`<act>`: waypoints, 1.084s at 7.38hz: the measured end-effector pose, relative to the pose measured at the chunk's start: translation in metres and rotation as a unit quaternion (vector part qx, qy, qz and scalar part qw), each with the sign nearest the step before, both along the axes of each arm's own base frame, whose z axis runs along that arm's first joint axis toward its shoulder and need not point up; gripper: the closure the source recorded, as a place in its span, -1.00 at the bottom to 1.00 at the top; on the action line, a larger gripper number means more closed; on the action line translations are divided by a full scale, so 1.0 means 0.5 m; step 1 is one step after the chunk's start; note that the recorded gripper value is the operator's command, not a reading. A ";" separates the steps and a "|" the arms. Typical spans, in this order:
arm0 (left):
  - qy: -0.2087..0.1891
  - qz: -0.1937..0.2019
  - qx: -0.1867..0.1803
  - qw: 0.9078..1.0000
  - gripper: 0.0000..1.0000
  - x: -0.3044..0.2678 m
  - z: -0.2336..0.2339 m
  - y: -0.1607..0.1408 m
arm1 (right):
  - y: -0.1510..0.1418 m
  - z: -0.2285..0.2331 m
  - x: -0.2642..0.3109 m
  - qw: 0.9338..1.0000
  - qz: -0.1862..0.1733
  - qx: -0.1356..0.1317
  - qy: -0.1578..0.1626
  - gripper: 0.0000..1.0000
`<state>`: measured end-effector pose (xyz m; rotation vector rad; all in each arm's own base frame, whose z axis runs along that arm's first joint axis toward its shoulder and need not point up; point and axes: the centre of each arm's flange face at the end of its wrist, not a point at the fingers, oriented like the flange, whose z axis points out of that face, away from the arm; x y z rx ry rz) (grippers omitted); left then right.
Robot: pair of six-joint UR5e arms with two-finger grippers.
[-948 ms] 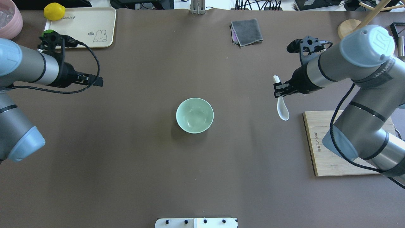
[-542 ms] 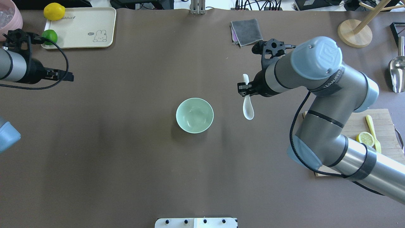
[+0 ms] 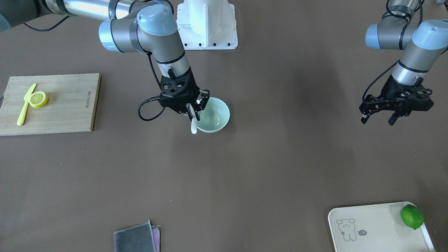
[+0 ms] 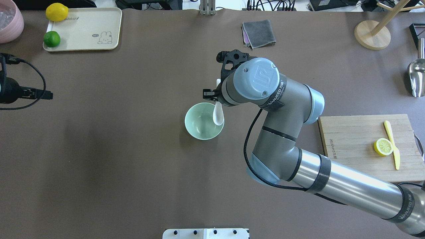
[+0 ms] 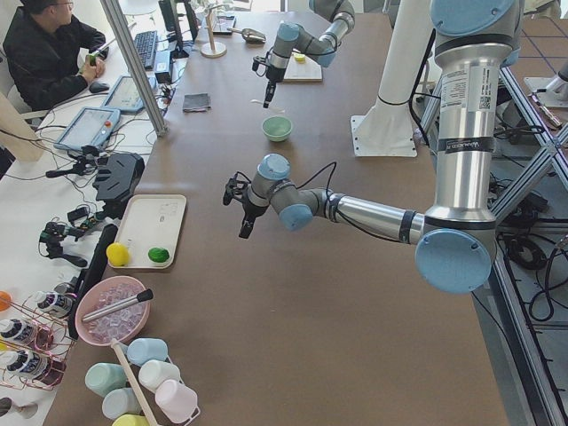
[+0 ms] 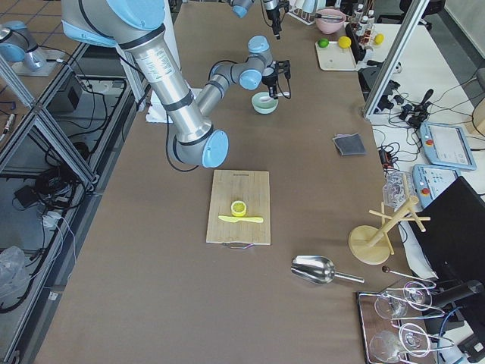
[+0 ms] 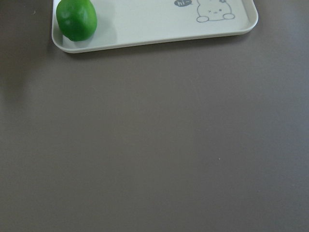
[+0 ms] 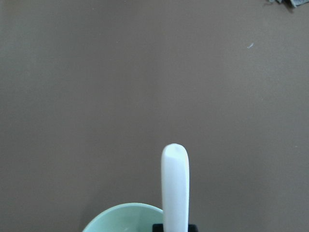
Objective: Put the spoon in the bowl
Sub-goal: 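Lower the white spoon into the bowl and open the right gripper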
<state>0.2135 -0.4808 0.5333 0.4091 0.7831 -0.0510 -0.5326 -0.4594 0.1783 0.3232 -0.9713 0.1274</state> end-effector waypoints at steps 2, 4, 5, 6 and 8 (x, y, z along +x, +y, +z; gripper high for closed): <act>-0.003 -0.001 -0.001 1.000 -0.96 -0.008 0.019 -0.001 | 0.021 -0.009 -0.033 1.000 0.008 0.004 -0.001 1.00; -0.005 -0.002 -0.003 1.000 -0.96 -0.008 0.028 -0.005 | 0.027 -0.010 -0.056 1.000 0.014 0.012 -0.003 1.00; -0.005 -0.003 -0.002 1.000 -0.96 -0.006 0.029 -0.008 | 0.026 -0.007 -0.069 1.000 0.018 0.017 -0.004 1.00; -0.004 -0.002 -0.002 1.000 -0.96 -0.005 0.029 -0.010 | 0.025 -0.005 -0.079 1.000 0.020 0.020 -0.004 0.05; -0.005 -0.002 -0.003 1.000 -0.96 -0.003 0.030 -0.012 | 0.027 -0.008 -0.086 1.000 0.020 0.022 -0.006 -1.00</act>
